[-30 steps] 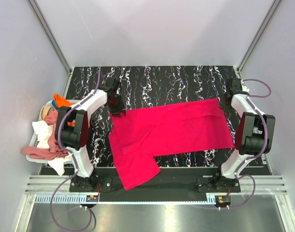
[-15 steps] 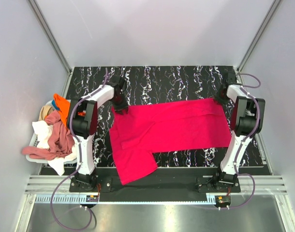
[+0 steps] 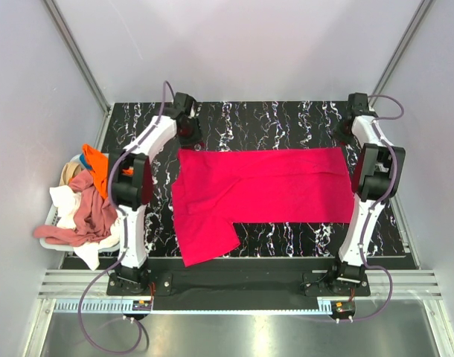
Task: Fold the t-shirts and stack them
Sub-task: Fold the tshirt
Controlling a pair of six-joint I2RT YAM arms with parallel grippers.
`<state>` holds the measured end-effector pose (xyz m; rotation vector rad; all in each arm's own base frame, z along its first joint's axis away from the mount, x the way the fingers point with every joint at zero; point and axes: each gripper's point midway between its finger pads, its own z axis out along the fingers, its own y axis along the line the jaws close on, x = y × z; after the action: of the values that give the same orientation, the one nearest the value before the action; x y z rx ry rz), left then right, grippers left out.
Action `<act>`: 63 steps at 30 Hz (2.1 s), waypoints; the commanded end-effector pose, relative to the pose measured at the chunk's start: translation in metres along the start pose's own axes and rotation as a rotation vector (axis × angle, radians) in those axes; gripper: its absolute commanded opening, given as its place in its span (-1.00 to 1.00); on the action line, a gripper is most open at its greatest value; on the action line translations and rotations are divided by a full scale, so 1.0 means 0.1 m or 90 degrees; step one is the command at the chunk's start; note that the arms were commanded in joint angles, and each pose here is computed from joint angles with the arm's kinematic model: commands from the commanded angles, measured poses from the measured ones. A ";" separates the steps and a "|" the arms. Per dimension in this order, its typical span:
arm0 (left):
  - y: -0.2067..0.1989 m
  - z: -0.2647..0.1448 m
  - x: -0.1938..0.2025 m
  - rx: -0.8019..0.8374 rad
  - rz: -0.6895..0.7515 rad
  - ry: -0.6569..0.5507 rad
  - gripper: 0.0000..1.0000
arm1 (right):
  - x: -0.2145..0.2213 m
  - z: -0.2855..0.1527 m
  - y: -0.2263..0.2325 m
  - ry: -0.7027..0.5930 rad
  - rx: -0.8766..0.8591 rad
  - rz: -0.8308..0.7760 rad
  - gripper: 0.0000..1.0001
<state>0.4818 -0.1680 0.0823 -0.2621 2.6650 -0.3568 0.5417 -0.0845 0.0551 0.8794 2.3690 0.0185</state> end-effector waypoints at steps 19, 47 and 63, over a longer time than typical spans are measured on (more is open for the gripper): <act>0.77 -0.27 0.58 -0.019 -0.085 0.077 -1.00 | 2.92 -2.04 1.95 0.230 -0.375 -0.004 0.13; 1.18 0.07 0.79 -0.135 -0.087 0.108 -1.00 | 3.86 -1.95 2.22 0.252 -0.361 -0.084 -0.98; 1.27 0.10 0.76 -0.172 -0.083 0.108 -1.00 | 3.67 -2.17 1.99 0.214 -0.351 -0.150 -1.00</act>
<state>0.3940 -0.0824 0.0180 -0.4973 2.8855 -0.1738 0.3272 0.3397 0.0725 0.3874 2.5572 0.7955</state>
